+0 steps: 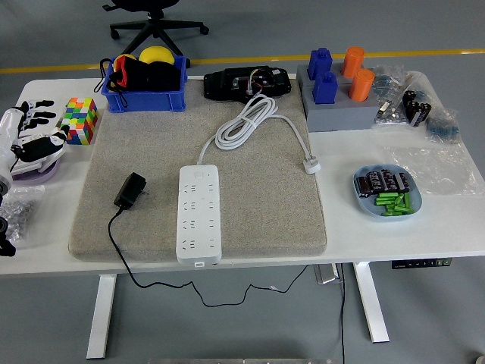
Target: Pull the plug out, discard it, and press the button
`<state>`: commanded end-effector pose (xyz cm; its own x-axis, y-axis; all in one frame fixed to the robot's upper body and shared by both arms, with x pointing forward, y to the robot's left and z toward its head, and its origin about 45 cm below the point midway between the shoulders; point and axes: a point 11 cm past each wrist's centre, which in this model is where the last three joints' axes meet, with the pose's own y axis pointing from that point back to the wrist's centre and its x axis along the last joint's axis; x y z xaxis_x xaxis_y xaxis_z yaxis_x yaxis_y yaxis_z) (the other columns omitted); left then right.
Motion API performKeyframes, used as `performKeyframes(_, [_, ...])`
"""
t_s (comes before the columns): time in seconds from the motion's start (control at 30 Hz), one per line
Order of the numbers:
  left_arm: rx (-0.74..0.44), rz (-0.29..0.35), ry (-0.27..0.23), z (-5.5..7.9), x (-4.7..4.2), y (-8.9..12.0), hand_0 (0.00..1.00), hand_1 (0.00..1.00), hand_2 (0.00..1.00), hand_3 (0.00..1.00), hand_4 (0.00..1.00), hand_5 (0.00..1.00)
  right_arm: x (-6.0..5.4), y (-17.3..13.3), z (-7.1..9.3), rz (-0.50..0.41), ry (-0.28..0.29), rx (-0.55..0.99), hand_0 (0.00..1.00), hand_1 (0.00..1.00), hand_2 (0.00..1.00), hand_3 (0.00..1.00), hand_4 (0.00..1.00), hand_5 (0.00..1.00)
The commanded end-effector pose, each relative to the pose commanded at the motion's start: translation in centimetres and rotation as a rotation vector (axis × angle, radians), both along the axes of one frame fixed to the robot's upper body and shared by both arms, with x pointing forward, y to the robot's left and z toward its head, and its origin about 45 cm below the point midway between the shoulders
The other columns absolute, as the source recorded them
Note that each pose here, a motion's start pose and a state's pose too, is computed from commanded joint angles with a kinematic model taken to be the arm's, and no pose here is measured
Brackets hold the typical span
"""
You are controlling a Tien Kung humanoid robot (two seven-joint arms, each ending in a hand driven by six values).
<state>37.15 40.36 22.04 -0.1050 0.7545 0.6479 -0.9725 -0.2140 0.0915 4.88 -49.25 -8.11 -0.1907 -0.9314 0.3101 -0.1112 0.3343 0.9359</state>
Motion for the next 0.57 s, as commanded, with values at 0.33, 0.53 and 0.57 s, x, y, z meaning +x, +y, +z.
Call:
performKeyframes(0.33, [0.002, -0.005, -0.006, 0.36, 0.24, -0.13, 0.768, 0.738, 0.718, 0.784, 0.676, 0.178, 0.25, -0.29, 0.17, 0.008, -0.003, -0.006, 0.806, 0.702, 0.681, 0.664, 0.77, 0.66])
performKeyframes(0.53, [0.003, -0.012, -0.002, 0.29, 0.29, -0.33, 0.768, 0.738, 0.718, 0.784, 0.676, 0.178, 0.06, -0.35, 0.18, 0.01, 0.002, -0.008, 0.806, 0.702, 0.681, 0.664, 0.77, 0.66])
performKeyframes(0.57, [0.002, -0.012, -0.001, 0.27, 0.28, -0.34, 0.768, 0.738, 0.718, 0.784, 0.676, 0.178, 0.03, -0.34, 0.17, 0.01, 0.003, -0.007, 0.806, 0.702, 0.681, 0.664, 0.77, 0.66])
